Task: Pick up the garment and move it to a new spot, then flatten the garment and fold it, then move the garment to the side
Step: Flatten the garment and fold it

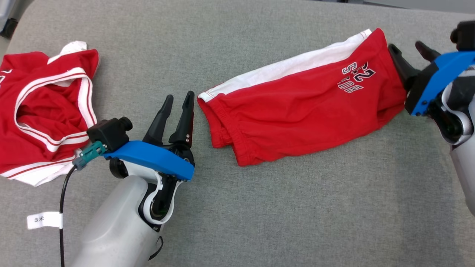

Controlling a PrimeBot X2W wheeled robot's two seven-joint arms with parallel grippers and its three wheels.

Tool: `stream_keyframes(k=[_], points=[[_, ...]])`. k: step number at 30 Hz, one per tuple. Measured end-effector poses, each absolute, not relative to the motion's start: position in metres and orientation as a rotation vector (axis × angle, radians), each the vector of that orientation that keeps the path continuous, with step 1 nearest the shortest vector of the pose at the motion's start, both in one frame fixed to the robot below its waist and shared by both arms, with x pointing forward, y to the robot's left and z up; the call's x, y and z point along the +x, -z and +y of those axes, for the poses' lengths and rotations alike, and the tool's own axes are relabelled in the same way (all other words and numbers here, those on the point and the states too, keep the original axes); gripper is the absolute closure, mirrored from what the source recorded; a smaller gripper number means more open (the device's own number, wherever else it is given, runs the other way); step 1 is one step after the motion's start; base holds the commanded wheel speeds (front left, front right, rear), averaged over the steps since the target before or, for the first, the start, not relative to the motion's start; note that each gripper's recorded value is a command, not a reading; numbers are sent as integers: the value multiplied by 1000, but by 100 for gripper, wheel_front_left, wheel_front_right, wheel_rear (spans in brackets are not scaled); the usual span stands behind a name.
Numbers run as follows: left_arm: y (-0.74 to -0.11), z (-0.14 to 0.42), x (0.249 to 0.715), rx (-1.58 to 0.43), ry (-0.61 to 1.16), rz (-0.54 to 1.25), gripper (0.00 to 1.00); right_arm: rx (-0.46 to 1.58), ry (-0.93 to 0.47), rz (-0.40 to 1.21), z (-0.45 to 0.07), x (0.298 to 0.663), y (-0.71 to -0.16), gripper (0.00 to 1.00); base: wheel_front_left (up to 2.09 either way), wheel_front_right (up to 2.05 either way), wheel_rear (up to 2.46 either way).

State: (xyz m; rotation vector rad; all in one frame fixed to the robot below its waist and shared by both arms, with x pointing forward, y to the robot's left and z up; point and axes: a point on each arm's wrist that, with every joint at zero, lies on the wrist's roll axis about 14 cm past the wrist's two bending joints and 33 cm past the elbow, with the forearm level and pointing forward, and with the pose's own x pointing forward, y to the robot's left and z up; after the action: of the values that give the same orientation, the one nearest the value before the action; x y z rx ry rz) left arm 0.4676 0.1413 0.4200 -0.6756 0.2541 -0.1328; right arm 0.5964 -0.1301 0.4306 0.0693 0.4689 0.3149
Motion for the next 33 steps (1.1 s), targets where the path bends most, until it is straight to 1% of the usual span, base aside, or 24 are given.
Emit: stream_keyframes(k=[3, 7, 12, 19, 23, 24, 25, 26, 30, 33], points=[[-431, 150, 466, -588, 143, 206, 0, 75, -299, 494, -136, 592, -426, 0, 0, 0, 0], [-462, 172, 474, -421, 130, 75, 0, 88, -285, 534, -138, 590, -412, 0, 0, 0, 0], [-460, 174, 464, -247, 131, 50, 0, 76, -275, 578, -137, 596, -392, 0, 0, 0, 0], [-440, 193, 451, -200, 56, 91, 0, 83, -280, 641, -124, 603, -367, 0, 0, 0, 0], [-436, 198, 448, -204, 32, 99, 0, 48, -295, 688, -117, 603, -357, 0, 0, 0, 0], [-436, 197, 447, -205, 32, 99, 0, 40, -299, 694, -116, 603, -357, 28, 0, 0, 0], [-437, 197, 447, -206, 34, 94, 0, 29, -305, 697, -114, 602, -357, 71, 0, 0, 0], [-438, 197, 447, -207, 35, 90, 0, 19, -312, 697, -113, 601, -357, 100, 0, 0, 0], [-439, 194, 444, -209, 43, 91, 0, 13, -318, 682, -113, 592, -360, 100, 0, 0, 0], [-444, 190, 445, -206, 64, 78, 0, 31, -285, 646, -126, 588, -368, 100, 0, 0, 0]])
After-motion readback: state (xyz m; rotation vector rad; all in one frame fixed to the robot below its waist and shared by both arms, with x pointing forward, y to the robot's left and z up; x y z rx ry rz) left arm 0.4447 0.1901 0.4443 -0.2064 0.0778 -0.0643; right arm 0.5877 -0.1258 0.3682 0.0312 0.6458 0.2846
